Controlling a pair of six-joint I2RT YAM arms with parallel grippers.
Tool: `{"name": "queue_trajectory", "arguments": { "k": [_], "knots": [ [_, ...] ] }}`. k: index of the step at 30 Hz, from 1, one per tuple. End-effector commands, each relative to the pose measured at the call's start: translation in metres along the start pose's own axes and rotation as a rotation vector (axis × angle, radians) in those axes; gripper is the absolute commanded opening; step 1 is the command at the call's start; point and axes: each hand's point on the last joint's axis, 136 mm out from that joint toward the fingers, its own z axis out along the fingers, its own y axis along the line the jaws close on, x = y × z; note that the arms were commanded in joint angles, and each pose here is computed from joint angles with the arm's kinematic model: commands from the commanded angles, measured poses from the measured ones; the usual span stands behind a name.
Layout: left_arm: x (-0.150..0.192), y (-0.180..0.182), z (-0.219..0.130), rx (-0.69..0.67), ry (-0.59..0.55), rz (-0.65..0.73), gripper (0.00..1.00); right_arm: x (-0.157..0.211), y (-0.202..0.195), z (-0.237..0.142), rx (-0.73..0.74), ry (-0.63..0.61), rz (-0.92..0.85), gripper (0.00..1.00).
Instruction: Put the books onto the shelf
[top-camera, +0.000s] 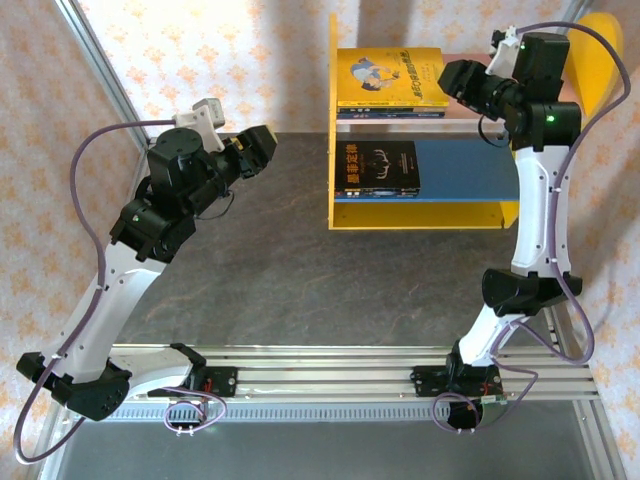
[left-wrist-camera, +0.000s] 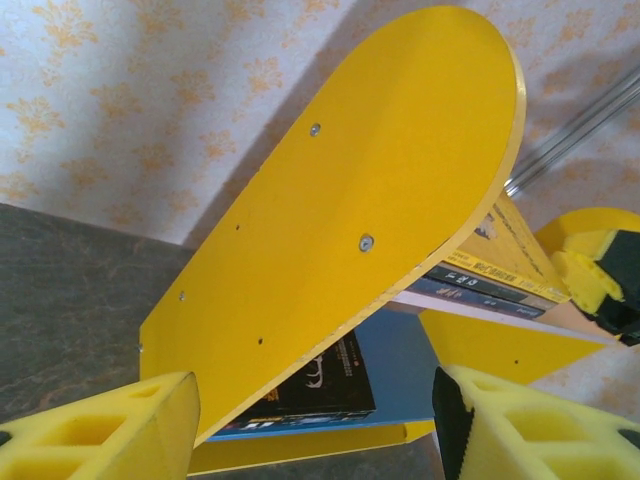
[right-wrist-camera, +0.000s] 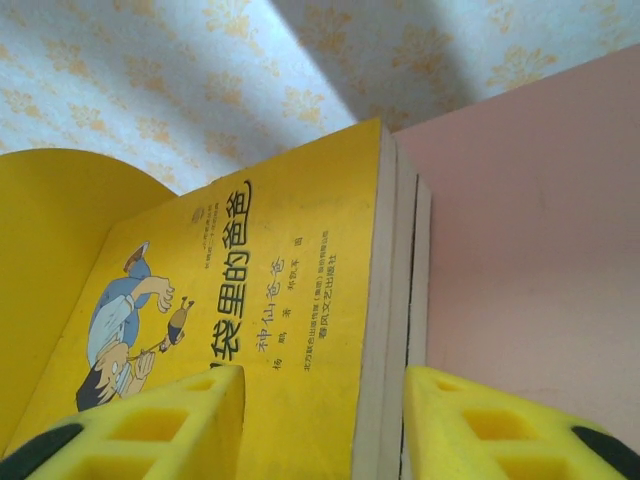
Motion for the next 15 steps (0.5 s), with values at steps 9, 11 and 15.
{"name": "queue_trajectory", "arguments": {
  "k": [9, 11, 15],
  "knots": [
    [-0.021, 0.006, -0.026, -0.082, -0.036, 0.17, 0.71, 0.022, -0.001, -0.07, 0.12, -0.077, -0.07, 0.52],
    [-0.023, 0.01, -0.026, -0.111, -0.028, 0.196, 0.73, 0.036, 0.0, -0.087, 0.129, -0.085, -0.085, 0.58],
    [-0.028, 0.012, -0.024, -0.153, -0.018, 0.248, 0.77, 0.078, -0.006, -0.101, 0.126, -0.024, -0.086, 0.65]
  ]
}}
